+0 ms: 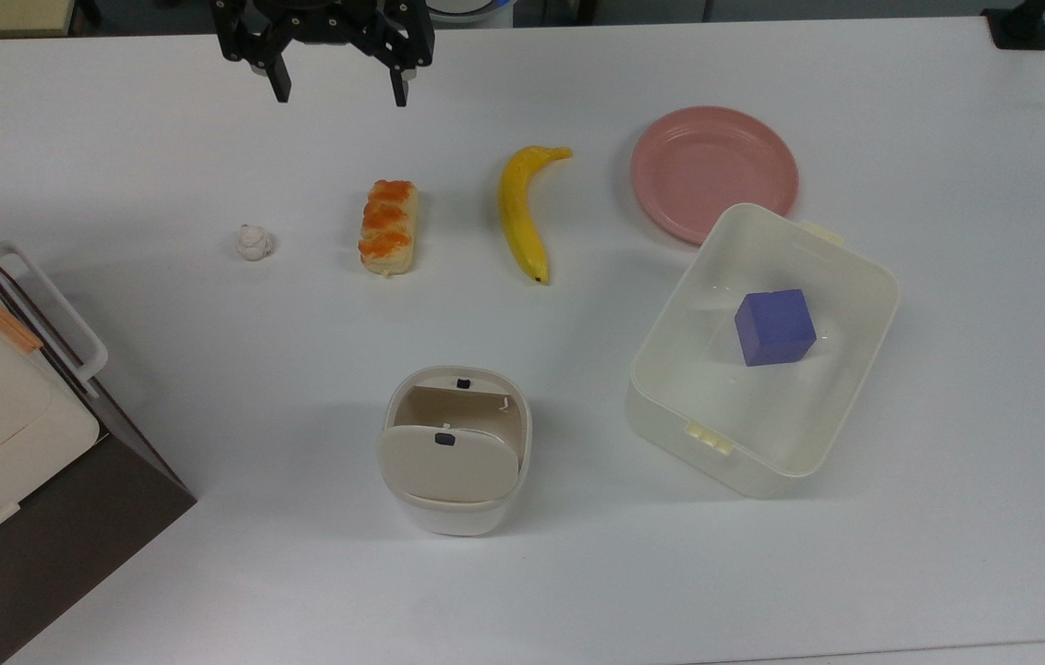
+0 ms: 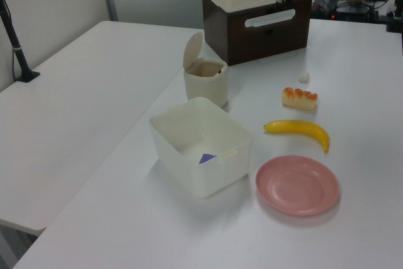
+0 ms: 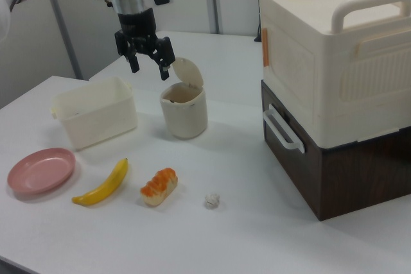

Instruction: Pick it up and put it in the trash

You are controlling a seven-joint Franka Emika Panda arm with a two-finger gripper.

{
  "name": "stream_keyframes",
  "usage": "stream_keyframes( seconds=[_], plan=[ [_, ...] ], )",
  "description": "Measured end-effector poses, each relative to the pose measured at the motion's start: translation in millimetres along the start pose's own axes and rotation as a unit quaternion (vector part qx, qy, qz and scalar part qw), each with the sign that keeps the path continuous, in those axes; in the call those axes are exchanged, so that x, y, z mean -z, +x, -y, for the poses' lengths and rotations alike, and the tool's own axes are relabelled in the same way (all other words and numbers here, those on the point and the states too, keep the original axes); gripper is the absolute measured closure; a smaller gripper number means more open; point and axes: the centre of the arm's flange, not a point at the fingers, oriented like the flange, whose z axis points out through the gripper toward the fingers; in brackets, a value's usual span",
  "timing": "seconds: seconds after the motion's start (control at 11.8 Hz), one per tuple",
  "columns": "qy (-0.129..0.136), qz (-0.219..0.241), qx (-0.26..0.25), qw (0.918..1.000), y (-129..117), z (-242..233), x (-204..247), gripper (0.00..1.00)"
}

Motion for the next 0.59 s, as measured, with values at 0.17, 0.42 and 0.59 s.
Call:
stream_keyframes(
  seconds=[0.17, 0.42, 0.59],
  plan=[
    [0.000, 0.000, 0.005, 1.0000, 0.0, 0.2, -0.1, 0.00],
    [0.000, 0.000, 0.011, 0.9999, 0.1, 0.0, -0.5, 0.00],
    [0.000, 0.001, 0.012, 0.9999, 0.3, -0.1, -1.2, 0.00]
  ],
)
